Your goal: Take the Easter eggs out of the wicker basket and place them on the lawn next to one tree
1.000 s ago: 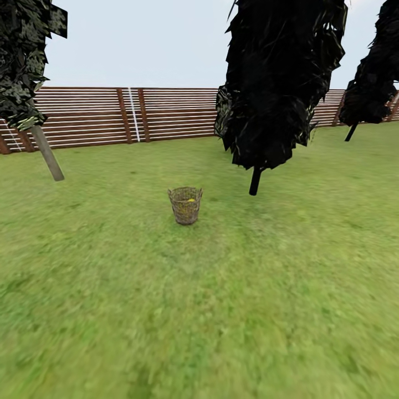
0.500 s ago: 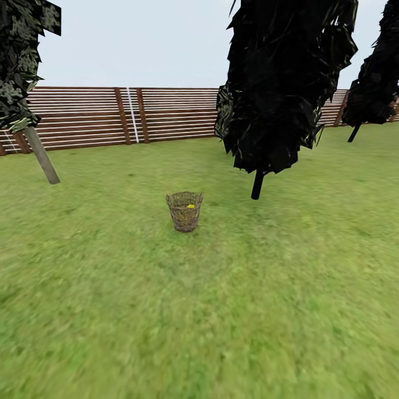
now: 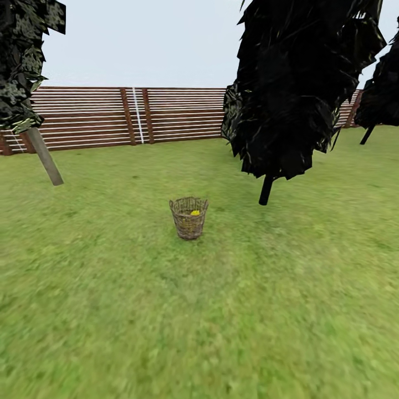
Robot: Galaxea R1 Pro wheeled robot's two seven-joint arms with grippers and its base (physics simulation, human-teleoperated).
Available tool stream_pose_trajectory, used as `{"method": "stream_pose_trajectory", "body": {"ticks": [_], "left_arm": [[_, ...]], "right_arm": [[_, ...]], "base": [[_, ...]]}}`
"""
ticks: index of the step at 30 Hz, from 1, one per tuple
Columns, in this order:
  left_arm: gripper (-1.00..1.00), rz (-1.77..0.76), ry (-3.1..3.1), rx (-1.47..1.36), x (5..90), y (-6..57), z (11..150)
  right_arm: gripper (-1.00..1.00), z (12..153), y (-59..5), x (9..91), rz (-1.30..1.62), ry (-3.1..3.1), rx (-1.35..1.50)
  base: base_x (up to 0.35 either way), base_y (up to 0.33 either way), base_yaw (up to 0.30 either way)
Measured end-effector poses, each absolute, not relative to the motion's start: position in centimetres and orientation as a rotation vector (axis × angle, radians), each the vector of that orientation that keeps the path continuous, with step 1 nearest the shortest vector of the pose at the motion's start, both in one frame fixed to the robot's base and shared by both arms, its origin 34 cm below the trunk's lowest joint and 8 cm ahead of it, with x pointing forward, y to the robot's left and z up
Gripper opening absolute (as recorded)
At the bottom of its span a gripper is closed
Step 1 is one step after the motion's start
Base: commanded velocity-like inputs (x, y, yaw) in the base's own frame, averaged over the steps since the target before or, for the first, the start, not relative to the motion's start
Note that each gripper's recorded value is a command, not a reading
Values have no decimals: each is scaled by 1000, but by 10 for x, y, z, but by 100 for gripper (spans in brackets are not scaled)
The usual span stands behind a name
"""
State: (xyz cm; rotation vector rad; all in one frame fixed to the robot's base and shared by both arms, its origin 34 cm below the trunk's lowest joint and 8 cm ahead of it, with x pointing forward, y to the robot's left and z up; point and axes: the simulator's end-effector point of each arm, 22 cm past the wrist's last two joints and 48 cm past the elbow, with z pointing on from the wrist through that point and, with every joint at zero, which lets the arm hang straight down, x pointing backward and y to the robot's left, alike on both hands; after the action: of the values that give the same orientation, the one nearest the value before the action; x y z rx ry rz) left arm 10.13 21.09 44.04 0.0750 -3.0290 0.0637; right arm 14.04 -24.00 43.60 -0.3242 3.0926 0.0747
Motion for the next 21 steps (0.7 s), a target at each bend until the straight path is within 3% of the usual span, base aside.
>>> {"method": "stream_pose_trajectory", "body": {"ticks": [5,21], "left_arm": [[100,63,-3029,75,101,211,440],[100,56,-3027,119,101,212,440]], "right_arm": [[100,436,-239,140,77,3093,-327],[100,436,-241,137,69,3101,-325]], "base": [[339,0,105],[339,0,2]]}}
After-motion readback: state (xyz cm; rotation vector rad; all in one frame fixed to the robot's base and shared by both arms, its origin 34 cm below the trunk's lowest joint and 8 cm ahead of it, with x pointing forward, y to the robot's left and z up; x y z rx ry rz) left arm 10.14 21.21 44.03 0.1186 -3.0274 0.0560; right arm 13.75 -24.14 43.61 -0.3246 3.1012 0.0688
